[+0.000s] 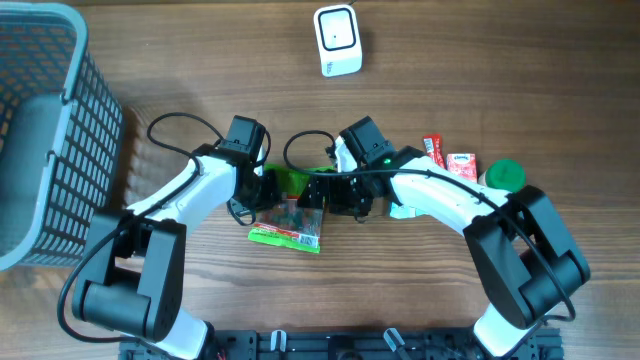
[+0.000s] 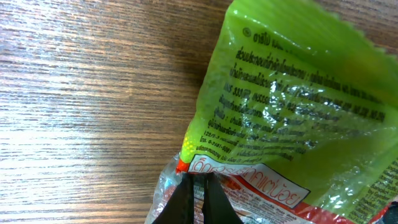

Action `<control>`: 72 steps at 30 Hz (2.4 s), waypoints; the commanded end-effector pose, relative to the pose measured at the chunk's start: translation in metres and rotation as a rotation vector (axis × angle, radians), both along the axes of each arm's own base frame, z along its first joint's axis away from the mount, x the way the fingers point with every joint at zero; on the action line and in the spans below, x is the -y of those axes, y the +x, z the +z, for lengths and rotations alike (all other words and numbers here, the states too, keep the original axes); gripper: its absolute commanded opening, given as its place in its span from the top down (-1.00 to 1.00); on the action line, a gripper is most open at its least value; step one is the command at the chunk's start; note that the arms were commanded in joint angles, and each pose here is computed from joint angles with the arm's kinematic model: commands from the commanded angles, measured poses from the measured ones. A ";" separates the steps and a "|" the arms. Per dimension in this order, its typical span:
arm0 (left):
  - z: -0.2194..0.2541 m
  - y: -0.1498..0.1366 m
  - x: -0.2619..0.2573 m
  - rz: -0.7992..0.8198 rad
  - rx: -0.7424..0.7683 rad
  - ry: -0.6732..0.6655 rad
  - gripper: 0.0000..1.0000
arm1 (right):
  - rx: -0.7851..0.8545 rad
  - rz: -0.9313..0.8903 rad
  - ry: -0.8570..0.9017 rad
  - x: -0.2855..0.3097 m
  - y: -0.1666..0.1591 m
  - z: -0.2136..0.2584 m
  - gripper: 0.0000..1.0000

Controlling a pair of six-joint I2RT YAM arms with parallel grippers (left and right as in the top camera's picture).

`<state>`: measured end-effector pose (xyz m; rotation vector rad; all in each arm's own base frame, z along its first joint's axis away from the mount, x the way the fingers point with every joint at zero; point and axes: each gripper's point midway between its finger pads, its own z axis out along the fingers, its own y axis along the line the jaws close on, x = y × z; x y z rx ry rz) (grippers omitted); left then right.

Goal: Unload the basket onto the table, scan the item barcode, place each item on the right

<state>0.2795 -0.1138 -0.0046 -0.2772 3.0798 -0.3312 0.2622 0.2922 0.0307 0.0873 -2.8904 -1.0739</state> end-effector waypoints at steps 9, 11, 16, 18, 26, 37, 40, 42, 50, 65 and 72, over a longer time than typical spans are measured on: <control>0.037 0.016 -0.012 0.018 0.118 0.047 0.87 | 0.011 -0.025 -0.046 0.005 0.004 -0.011 -0.64; 0.039 0.017 -0.018 0.024 0.130 0.078 0.88 | 0.010 -0.025 -0.046 0.005 0.004 -0.011 -0.64; 0.034 0.010 -0.034 0.032 0.114 0.165 0.92 | 0.011 -0.026 -0.046 0.005 0.004 -0.011 -0.64; 0.027 0.006 -0.038 0.033 0.100 0.181 0.92 | 0.011 -0.026 -0.046 0.005 0.005 -0.011 -0.64; -0.007 -0.008 -0.037 0.032 0.093 0.156 0.92 | 0.003 -0.028 -0.049 0.006 0.002 -0.013 -0.65; -0.012 -0.011 -0.031 0.014 0.086 0.113 0.92 | -0.005 -0.066 -0.035 0.009 -0.003 -0.026 -0.64; 0.003 -0.001 -0.039 0.018 0.100 0.117 0.92 | 0.005 -0.066 -0.029 0.008 -0.001 -0.025 -0.64; 0.017 0.007 -0.045 0.049 0.114 0.111 0.92 | 0.009 -0.067 -0.026 0.007 0.000 -0.025 -0.64; 0.029 0.007 -0.039 0.068 0.098 0.025 0.92 | 0.012 -0.067 -0.024 0.007 0.000 -0.025 -0.64; -0.009 -0.010 -0.031 0.058 0.002 -0.021 0.92 | 0.026 -0.077 -0.034 0.009 0.003 -0.027 -0.63; -0.018 -0.015 -0.031 0.058 -0.035 -0.014 0.92 | 0.007 -0.103 -0.033 0.011 0.000 -0.032 -0.62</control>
